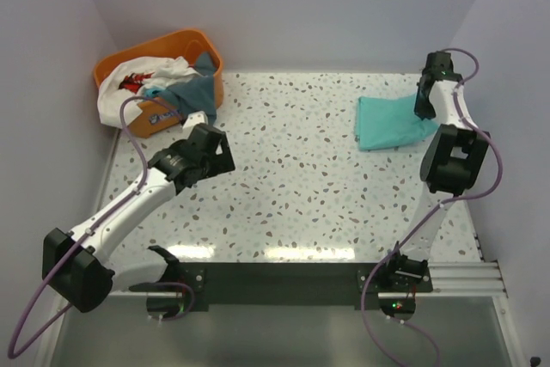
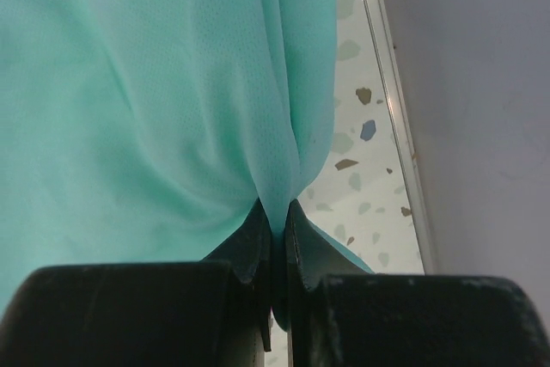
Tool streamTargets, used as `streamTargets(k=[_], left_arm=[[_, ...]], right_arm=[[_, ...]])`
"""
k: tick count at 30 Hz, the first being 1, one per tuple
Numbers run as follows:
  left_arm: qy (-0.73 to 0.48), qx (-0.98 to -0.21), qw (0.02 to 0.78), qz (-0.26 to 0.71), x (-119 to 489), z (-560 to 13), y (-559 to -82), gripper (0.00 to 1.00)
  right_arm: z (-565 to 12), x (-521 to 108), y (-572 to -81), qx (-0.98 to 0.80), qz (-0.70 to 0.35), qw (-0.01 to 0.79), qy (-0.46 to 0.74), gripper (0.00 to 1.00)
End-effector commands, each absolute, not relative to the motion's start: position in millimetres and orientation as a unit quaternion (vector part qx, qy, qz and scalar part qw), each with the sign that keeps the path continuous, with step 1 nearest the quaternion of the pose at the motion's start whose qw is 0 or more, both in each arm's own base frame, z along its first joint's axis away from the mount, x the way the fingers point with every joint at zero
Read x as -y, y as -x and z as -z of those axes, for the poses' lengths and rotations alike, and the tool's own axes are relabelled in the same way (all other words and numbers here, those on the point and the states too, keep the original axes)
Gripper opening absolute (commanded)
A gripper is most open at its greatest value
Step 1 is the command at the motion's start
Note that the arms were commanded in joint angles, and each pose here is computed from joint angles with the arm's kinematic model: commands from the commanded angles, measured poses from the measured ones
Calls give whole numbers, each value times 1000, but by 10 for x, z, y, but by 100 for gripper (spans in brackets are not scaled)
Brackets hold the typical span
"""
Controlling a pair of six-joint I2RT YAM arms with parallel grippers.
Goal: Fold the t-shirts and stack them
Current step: Neatly place the folded tshirt to the corner
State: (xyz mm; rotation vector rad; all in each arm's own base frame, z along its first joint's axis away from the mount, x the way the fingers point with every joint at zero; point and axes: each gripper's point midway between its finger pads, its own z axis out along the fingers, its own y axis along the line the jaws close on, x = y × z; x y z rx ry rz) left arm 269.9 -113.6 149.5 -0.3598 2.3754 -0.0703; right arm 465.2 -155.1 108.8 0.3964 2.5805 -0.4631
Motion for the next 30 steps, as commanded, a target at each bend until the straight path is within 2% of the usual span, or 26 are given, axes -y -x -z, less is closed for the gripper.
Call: streamTargets(k=[1,7,9,10,11,12,13,14,15,17,20,24,26,28,30], left_arm=[[138,-910,391,30,1150,-1711,-2865,100],[142,-906,397,31,1152,-1775,-2903,100],[142,-906,397,30,1146,-1809,-2899,100],[145,-905,398,28,1134,-1826,-2901,100],[146,-905,399,27,1127,-1838,-2899,100],[146,-905,399,27,1119,-1858,-2891,100],[148,-903,401,27,1115,-1882,-2892,100],[151,-902,403,29,1108,-1908,-2883,100],[153,-901,405,29,1101,-1930,-2880,100],[158,-897,410,34,1093,-1978,-2872,100],[168,-895,411,38,1081,-2015,-2846,100],[185,-894,406,41,1069,-2016,-2811,100],[188,-895,402,40,1068,-2010,-2802,100],[192,-896,397,45,1070,-2029,-2764,100],[195,-892,405,58,1057,-2025,-2715,100]], right_arm=[[-1272,1508,-4859,-941,172,262,-125,0],[-1289,1570,-4833,-937,173,253,-167,0],[-1308,1594,-4798,-933,179,252,-184,7],[-1302,1607,-4779,-932,182,249,-190,7],[-1326,1635,-4745,-929,191,247,-197,20],[-1358,1631,-4731,-926,191,250,-208,28],[-1378,1637,-4710,-926,192,248,-212,47],[-1405,1619,-4708,-924,188,252,-217,60],[-1475,1604,-4706,-922,184,261,-218,66],[-1530,1574,-4675,-921,177,267,-221,99],[-1746,1519,-4576,-914,167,291,-229,99],[-2065,1237,-4378,-902,104,349,-235,99],[-2181,1083,-4185,-889,74,388,-229,99],[-2033,822,-3945,-898,25,381,-219,99],[-2227,471,-3523,-875,-34,439,-199,99]])
